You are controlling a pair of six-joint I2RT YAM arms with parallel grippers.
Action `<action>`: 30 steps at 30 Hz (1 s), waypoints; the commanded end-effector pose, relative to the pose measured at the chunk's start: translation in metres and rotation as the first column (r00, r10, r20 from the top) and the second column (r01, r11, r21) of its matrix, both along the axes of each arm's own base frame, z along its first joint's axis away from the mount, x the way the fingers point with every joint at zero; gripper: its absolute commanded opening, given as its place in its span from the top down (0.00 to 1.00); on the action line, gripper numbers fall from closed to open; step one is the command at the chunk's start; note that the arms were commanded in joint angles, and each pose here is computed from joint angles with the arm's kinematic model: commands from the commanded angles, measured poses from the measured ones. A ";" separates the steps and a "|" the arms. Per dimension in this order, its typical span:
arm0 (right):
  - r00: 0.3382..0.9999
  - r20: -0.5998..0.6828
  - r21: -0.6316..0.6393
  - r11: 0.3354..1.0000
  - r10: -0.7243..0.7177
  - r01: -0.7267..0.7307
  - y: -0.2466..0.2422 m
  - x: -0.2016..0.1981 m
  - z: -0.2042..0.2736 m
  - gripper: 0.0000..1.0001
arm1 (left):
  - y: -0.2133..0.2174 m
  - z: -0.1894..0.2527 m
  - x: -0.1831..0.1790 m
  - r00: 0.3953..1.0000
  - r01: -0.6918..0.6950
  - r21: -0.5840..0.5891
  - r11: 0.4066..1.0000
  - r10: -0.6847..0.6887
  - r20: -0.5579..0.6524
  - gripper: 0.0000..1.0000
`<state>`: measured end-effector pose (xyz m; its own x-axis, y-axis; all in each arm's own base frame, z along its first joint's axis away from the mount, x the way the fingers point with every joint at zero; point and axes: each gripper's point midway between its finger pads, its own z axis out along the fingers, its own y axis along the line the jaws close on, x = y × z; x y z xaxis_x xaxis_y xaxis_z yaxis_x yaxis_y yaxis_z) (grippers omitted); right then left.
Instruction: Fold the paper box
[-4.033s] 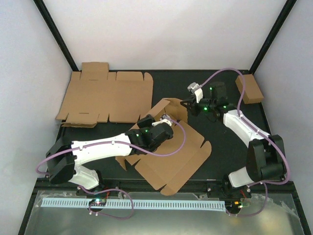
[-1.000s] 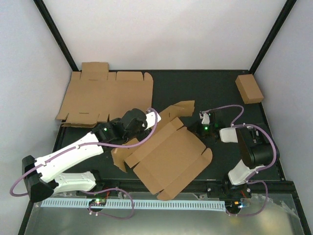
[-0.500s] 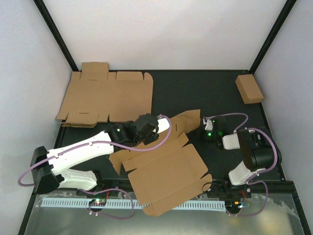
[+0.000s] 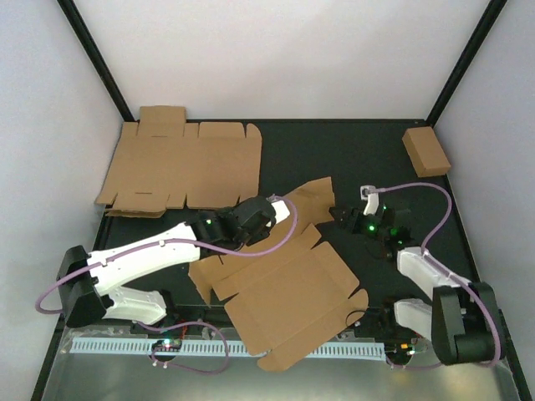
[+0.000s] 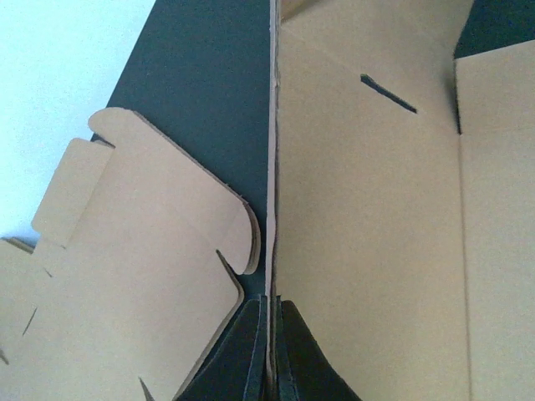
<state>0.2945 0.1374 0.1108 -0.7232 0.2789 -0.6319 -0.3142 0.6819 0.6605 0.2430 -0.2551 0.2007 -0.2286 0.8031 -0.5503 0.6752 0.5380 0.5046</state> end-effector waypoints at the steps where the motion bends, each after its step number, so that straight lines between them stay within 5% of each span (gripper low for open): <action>1: 0.986 0.166 -0.113 0.994 0.026 -0.007 -0.006 0.008 0.021 0.25 | -0.004 0.001 0.003 1.000 -0.020 0.002 1.000 0.020 0.005 0.98; 6: 0.952 0.307 -0.201 0.979 0.019 0.046 -0.014 0.029 0.041 0.01 | -0.004 0.004 0.003 1.000 -0.020 -0.011 1.000 0.020 0.009 0.98; 12: 0.939 0.321 -0.212 0.976 0.124 -0.057 0.003 0.053 0.050 0.01 | -0.002 0.005 0.003 1.000 -0.019 -0.006 1.000 0.019 0.018 0.98; 19: 0.933 0.214 -0.188 0.949 0.290 -0.252 0.026 0.065 0.037 0.20 | 0.000 0.006 0.005 0.999 -0.031 -0.001 1.000 0.031 0.029 0.98; 30: 0.878 0.223 -0.146 0.905 0.423 -0.399 0.043 0.042 0.040 0.70 | 0.003 0.007 0.008 0.998 -0.052 0.013 0.999 0.051 0.048 0.98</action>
<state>0.3486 0.1718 0.1418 -0.6050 -0.0418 -0.7951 -0.6677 0.5707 0.4781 0.2479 -0.2507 0.1986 -0.2438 0.8099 -0.5336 0.6482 0.5453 0.5315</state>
